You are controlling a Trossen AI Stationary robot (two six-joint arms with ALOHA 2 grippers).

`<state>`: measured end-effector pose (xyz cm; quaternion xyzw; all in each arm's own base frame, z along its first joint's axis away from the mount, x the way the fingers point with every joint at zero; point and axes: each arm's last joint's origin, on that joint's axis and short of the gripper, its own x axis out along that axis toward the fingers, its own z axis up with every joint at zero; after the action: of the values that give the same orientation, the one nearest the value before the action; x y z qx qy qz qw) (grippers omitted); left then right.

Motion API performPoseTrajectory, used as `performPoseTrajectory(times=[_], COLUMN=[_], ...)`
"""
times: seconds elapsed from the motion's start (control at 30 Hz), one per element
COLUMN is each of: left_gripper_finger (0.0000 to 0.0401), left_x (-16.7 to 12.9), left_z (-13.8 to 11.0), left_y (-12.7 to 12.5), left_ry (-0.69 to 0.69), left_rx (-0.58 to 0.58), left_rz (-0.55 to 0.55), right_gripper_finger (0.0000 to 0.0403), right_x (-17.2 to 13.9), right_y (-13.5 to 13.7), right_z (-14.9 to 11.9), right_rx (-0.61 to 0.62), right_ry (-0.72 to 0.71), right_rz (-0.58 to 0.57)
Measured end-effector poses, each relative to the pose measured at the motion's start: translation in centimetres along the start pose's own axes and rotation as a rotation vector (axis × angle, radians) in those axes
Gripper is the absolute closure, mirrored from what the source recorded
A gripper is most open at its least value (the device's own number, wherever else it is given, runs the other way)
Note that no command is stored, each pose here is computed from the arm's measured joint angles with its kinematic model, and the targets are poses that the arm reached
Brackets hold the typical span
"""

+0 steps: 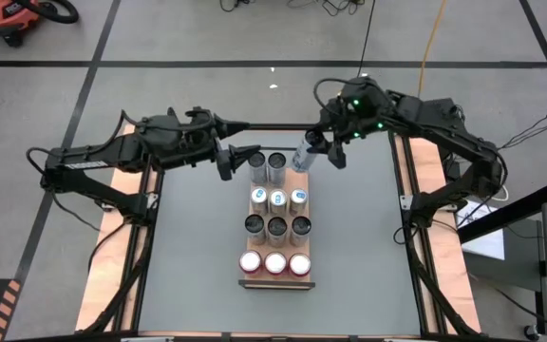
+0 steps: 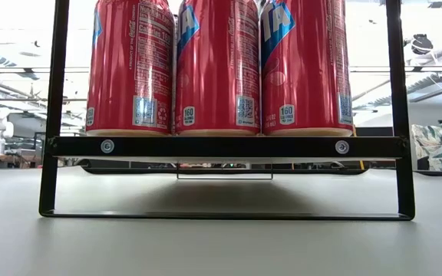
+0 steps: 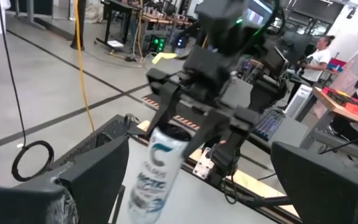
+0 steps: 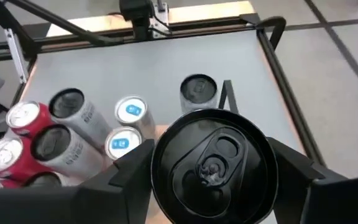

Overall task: Sort soda cans
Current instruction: Put the white blue soda can on the shelf and align it with the other white blue soda cans

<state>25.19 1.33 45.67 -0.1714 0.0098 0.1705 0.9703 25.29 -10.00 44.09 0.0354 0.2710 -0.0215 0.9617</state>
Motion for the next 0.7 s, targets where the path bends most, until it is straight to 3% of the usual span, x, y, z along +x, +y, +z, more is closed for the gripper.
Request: performPoseTrajectory(times=[0.7], left_gripper_finger=[0.0005], left_x=[0.0], left_z=[0.0], left_y=[-0.1], left_ry=[0.0], left_rx=[-0.025], left_rz=[-0.003], right_gripper_finger=[0.019], right_x=[5.5], right_y=[-1.7], right_z=[-5.0], right_rx=[-0.045], right_ry=[0.081], right_rz=[0.065])
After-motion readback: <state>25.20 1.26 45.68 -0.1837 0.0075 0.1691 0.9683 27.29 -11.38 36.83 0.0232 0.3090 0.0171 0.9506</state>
